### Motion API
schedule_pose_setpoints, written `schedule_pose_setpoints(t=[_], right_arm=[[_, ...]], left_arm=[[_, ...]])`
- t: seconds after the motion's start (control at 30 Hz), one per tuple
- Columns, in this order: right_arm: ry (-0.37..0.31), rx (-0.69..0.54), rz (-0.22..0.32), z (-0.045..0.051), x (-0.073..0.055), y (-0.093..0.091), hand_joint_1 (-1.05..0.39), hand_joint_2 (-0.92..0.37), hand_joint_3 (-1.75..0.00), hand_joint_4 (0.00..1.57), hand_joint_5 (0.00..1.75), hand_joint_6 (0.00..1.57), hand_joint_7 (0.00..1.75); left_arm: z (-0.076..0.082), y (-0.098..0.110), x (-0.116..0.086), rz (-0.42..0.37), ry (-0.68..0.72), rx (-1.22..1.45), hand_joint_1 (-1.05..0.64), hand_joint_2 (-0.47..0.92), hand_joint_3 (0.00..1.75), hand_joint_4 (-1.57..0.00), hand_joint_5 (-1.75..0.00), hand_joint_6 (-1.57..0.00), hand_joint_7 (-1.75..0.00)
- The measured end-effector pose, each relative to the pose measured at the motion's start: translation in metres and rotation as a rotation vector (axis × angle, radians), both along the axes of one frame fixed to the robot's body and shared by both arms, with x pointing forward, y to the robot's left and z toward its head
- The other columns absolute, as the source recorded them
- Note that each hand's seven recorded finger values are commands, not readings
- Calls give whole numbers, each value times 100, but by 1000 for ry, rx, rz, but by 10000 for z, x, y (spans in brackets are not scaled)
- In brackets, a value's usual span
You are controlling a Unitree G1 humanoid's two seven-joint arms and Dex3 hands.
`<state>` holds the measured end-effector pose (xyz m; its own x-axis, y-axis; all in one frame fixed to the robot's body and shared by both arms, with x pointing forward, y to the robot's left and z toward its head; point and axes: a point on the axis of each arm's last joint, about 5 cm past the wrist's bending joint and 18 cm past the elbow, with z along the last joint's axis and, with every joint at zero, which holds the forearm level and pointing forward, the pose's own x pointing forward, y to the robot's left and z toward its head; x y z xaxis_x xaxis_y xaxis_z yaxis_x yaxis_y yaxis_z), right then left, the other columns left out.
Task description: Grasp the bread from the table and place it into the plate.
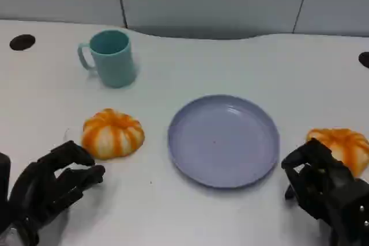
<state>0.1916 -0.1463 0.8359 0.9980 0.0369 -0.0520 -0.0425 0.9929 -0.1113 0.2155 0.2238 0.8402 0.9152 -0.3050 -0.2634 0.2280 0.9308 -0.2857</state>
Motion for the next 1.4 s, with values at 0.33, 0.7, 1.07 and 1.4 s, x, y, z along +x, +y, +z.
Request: schedule_pose_setpoints(t=[0.33,0.7,1.07,1.4], right_arm=[[-7,2,1,-7,-2,0,-29,-92,-44,64,175,39,173],[-6,1,1,-8,-2,1,-28,-92,-44,62,175,38,173],[-1,-3,-1,-1,17,26,-27,-92,-43,61,175,37,173],[4,6,-4,-28,22,45,-28,-92,-44,64,175,40,175]], left_arm=[[-5,4,-2,3,0,-1,-31,92,10,-66,-175,-45,-175],[-18,-3,-44,-4,-47,65,-34,92,11,-64,-175,-41,-175],[463,-179,166,-6,-609,739,-34,89,9,-45,-170,-36,-152],[823,-63,422,-231,-877,1376,-71,87,0,-7,-21,-15,-2]])
